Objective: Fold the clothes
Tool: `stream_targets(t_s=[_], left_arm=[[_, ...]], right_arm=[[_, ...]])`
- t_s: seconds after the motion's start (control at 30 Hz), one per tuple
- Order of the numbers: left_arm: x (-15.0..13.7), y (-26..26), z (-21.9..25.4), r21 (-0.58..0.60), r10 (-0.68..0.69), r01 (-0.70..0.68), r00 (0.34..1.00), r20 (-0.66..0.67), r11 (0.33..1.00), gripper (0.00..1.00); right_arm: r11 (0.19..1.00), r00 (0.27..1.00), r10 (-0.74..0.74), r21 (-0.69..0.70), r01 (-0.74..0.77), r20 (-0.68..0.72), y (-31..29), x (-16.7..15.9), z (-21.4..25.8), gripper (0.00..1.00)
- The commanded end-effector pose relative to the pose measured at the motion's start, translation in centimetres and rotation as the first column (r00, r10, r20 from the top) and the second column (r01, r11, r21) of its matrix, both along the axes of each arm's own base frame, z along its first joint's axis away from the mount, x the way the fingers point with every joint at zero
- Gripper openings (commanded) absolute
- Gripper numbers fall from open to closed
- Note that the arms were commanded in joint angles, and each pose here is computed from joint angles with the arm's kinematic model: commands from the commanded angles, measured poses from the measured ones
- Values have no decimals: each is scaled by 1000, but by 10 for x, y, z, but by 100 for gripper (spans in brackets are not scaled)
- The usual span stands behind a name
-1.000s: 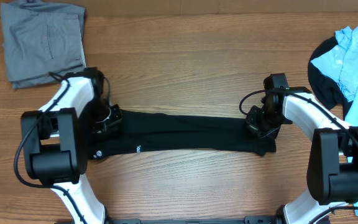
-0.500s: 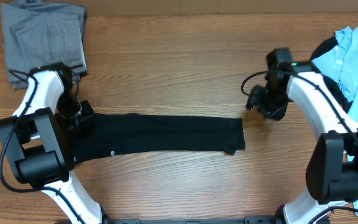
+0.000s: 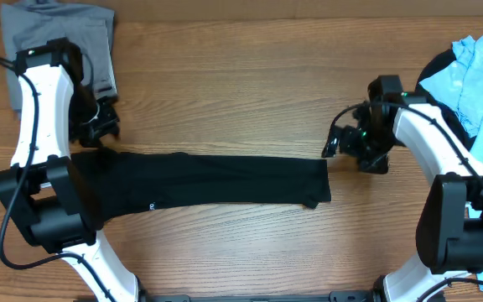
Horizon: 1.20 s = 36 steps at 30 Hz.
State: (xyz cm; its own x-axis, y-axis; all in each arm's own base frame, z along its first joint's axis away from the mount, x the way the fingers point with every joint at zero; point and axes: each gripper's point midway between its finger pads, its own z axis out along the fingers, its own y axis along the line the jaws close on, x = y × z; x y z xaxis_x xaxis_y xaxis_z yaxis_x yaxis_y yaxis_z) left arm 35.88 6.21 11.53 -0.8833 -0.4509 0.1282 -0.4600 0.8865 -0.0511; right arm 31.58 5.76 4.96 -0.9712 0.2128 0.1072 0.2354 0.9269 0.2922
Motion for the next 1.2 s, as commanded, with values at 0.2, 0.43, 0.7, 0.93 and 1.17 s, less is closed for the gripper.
stream_targets(t_s=[0.2,0.43,0.7,0.93,1.17], left_arm=[[10,-81,42,-149,-262,289,948,179,945,100],[1,-114,56,-184,-317,356,925,212,916,100],[-18,-138,86,-153,-384,431,885,264,889,100],[-26,-140,88,-136,-407,446,881,243,885,100],[-27,-140,88,-137,-408,446,882,237,884,100]], right_arm=[[984,998,59,168,-51,-39,26,-33,-28,100],[971,996,79,230,-66,-49,42,-47,-38,100],[965,992,105,249,-85,-70,64,-62,-48,80],[968,993,86,240,-66,-75,65,-60,-49,28],[969,994,81,239,-62,-69,65,-58,-49,4]])
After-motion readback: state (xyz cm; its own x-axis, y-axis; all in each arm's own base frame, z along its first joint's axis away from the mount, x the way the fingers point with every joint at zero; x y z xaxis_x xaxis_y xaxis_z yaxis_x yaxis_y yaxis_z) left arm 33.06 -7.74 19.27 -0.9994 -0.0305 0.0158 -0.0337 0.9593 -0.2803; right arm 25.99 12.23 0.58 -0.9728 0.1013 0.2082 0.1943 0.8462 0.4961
